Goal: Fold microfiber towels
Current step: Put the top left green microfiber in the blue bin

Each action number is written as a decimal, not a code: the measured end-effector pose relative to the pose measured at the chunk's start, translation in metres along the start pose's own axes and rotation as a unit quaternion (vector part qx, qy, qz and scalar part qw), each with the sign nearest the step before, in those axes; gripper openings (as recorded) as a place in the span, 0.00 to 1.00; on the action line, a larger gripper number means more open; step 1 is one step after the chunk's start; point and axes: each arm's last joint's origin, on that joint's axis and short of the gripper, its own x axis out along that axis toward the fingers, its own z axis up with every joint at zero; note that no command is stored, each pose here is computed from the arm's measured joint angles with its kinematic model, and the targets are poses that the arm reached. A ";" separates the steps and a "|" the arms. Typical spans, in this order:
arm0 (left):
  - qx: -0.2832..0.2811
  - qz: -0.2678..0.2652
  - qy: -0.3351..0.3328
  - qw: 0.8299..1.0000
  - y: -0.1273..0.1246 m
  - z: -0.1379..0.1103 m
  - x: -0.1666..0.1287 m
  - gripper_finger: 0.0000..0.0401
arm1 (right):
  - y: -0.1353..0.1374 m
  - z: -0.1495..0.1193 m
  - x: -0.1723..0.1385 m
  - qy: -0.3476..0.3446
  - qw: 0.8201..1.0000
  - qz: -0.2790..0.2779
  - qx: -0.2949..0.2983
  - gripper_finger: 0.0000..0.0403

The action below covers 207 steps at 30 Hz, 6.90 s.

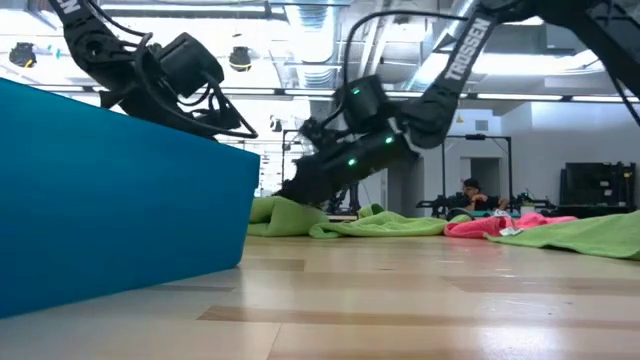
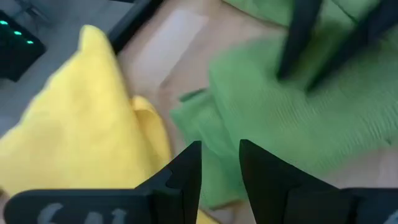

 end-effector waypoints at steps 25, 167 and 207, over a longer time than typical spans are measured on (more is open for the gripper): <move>0.025 -0.121 -0.054 0.991 -0.006 0.009 0.018 0.26 | 0.040 0.017 -0.018 0.028 0.999 0.034 0.006 0.25; -0.217 -0.159 -0.056 0.961 0.073 -0.008 -0.174 0.26 | 0.260 0.155 0.029 0.032 0.935 -0.032 -0.351 0.08; -0.220 -0.205 -0.036 0.953 0.070 -0.009 -0.175 0.26 | 0.305 0.137 0.003 0.077 0.930 0.132 -0.334 0.27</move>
